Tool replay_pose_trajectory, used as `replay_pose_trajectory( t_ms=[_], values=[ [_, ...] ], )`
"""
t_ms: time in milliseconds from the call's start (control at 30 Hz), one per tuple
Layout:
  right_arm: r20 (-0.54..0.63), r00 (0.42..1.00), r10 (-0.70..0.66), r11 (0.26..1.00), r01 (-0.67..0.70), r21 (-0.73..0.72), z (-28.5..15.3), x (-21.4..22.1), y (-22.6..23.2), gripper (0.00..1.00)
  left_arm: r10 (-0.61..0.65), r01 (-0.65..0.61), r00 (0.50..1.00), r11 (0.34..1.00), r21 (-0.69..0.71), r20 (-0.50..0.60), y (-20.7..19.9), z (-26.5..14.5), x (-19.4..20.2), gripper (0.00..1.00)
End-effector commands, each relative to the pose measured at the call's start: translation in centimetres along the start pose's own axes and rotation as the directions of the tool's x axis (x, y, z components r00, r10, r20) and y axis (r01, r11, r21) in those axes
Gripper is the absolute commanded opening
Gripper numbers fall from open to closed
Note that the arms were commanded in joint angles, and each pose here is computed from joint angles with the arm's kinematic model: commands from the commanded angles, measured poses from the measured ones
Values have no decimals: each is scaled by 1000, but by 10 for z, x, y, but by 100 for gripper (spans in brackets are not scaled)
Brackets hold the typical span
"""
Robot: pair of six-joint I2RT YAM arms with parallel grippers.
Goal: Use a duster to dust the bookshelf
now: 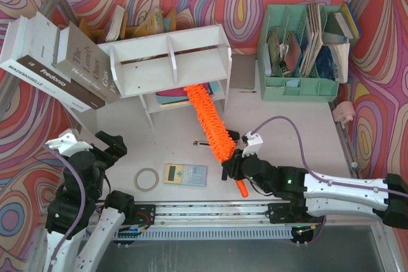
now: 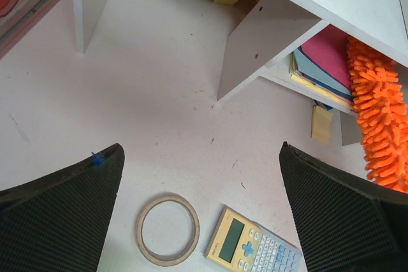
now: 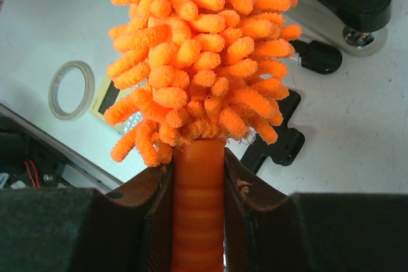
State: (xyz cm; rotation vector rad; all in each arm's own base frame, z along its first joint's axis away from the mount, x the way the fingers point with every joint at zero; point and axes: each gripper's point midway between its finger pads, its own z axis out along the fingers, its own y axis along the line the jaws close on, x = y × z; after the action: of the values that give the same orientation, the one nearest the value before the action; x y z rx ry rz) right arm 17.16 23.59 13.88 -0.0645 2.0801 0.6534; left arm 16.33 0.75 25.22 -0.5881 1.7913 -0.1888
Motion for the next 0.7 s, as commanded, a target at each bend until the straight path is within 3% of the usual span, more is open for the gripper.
replay_pose_trajectory(
  t_ms=[0, 333, 567, 667],
  values=[
    [13, 999, 33, 998, -33, -49, 6, -5, 19, 0, -1, 1, 1000, 1000, -5, -8, 0, 3, 4, 99],
    [131, 991, -5, 980, 31, -197, -15, -59, 59, 0, -3, 3, 1000, 1000, -8, -5, 1, 3, 3, 99],
    [26, 1000, 4, 989, 0, -151, 6, -12, 41, 0, -3, 3, 1000, 1000, -8, -6, 1, 3, 4, 98],
    [20, 1000, -7, 988, 10, -155, 7, -12, 44, 0, -2, 2, 1000, 1000, -6, -8, 1, 3, 4, 98]
  ],
)
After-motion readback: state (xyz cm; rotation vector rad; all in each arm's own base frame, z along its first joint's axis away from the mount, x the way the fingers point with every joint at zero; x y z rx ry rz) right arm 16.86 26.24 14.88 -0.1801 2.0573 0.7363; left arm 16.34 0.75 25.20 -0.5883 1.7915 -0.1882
